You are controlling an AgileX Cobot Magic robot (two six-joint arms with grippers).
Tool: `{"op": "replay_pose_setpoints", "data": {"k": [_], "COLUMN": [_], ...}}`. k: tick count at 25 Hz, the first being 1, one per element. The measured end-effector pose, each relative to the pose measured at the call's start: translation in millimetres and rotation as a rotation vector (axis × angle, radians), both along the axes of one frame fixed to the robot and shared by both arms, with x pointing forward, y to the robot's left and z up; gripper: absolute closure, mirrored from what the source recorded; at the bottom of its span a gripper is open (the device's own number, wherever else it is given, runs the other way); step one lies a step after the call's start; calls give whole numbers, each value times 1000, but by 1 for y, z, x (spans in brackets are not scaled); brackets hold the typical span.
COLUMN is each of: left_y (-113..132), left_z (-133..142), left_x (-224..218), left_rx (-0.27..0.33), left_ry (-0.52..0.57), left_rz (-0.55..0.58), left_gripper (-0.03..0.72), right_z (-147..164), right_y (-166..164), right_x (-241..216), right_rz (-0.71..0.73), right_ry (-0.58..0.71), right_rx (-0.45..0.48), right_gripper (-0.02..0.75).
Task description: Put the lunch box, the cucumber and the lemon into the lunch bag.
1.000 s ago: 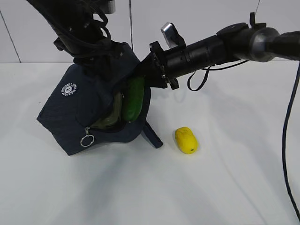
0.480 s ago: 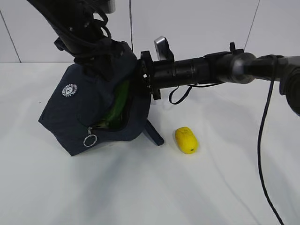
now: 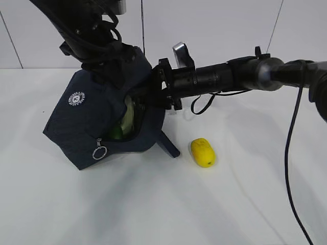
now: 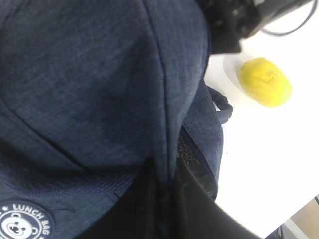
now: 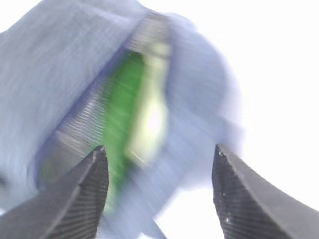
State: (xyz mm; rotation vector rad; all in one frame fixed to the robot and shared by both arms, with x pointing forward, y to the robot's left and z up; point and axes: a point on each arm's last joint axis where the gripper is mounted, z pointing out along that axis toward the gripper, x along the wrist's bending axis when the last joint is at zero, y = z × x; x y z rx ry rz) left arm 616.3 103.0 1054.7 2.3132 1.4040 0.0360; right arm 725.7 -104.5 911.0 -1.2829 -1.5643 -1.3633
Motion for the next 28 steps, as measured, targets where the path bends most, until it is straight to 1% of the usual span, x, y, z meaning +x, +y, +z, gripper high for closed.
{"op": "replay_pose_setpoints", "data": {"k": [2,6,8,12,16,18,22,28], "left_y": [0,0,0,0,0,1,1,1], "left_z": [0,0,0,0,0,0,0,0], "left_x": [0,0,0,0,0,0,0,0], "left_rx": [0,0,0,2,5,11,15,17], "left_ry": [2,2,2,2,0,-3,-5,-6], "left_rz": [0,0,1,1,0,0,-1,-1], "left_gripper": [673,673,673,673,673,673,673,673], "right_z": [7,46,68,94,98,95,73,44], "right_y": [-14,-48,-64,-73,-66,-55,-39,-39], "right_x": [1,0,-5,-18,-30,-37,-52,-67], "right_rz": [14,25,36,83,124,149,212,265], "right_ry": [-33,-135,-186,-230,-230,-213,-148,-41], "right_rx": [-76,-249,-375,-610,-799,-860,-962,-995], "right_gripper": [250,250,249,249,249,249,249,249]}}
